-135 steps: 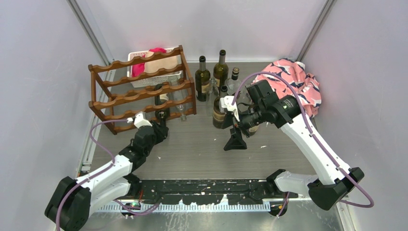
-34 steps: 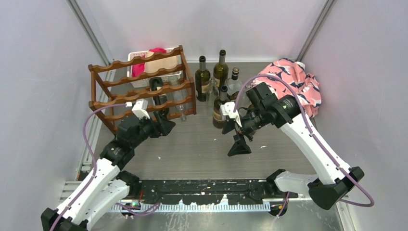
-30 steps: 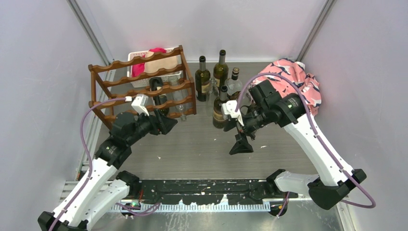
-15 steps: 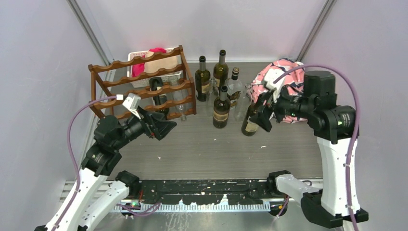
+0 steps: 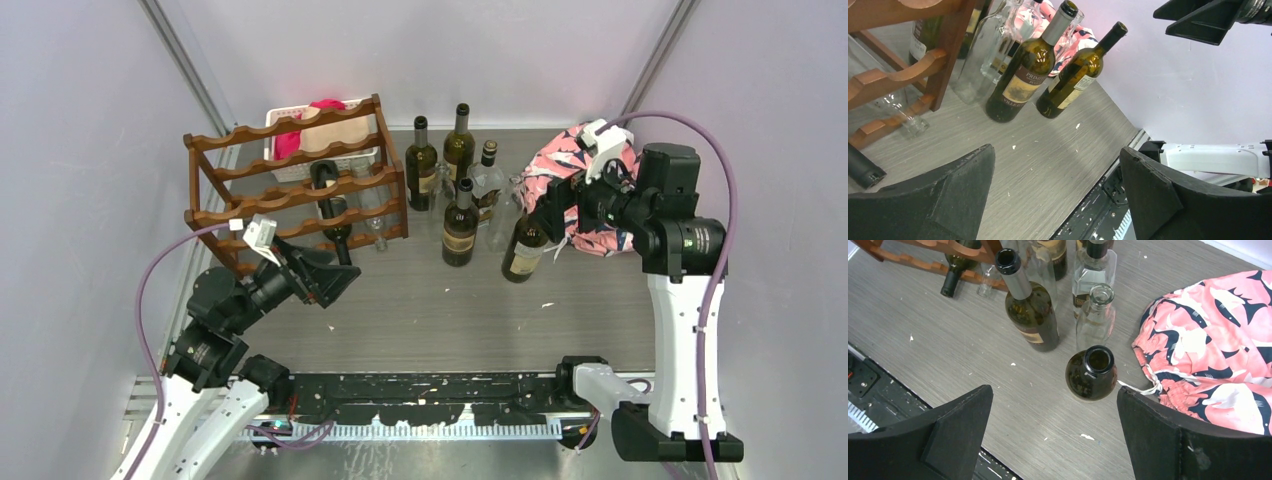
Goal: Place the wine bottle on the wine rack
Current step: Place the wine bottle in the wine rack, then pick up the wine bottle from the center of the board.
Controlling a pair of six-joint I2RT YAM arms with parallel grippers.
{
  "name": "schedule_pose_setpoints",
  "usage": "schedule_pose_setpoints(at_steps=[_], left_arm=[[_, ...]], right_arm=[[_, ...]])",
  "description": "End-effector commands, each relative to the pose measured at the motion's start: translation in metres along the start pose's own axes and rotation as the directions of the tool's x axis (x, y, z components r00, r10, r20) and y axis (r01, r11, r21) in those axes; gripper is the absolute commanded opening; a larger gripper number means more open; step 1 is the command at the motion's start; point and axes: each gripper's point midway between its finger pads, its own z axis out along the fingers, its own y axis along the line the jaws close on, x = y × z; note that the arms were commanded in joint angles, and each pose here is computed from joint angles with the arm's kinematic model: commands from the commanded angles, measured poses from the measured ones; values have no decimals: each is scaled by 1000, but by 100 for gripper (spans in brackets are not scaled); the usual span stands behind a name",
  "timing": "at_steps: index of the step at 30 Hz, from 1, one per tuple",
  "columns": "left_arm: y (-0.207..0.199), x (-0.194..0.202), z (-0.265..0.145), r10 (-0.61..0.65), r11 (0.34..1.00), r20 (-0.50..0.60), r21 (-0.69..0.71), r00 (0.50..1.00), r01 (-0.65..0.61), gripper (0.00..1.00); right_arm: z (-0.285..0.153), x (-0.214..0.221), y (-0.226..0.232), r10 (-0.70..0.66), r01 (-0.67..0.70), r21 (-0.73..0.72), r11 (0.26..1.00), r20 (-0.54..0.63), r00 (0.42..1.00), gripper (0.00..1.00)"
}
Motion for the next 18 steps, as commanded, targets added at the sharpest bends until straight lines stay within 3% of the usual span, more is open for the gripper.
schedule_pose_setpoints(at_steps=[1,5,9,18], left_arm=[[-6,-15,-2,-7,1000,72,14,997,6,94],[0,-16,-1,-3,1000,81,-15,997,5,93],[4,-19,7,4,1000,94,-19,996,-2,92],[7,-20,26,-23,999,135,38,991,18,91]], right_arm=[[12,-6,-18,23,-23,52,998,4,1000,100],[31,-2,-36,81,-76,79,994,-55,995,98],[56,14,-52,126,-110,114,987,-140,982,88],[84,38,-45,60,-27,127,992,-263,963,79]])
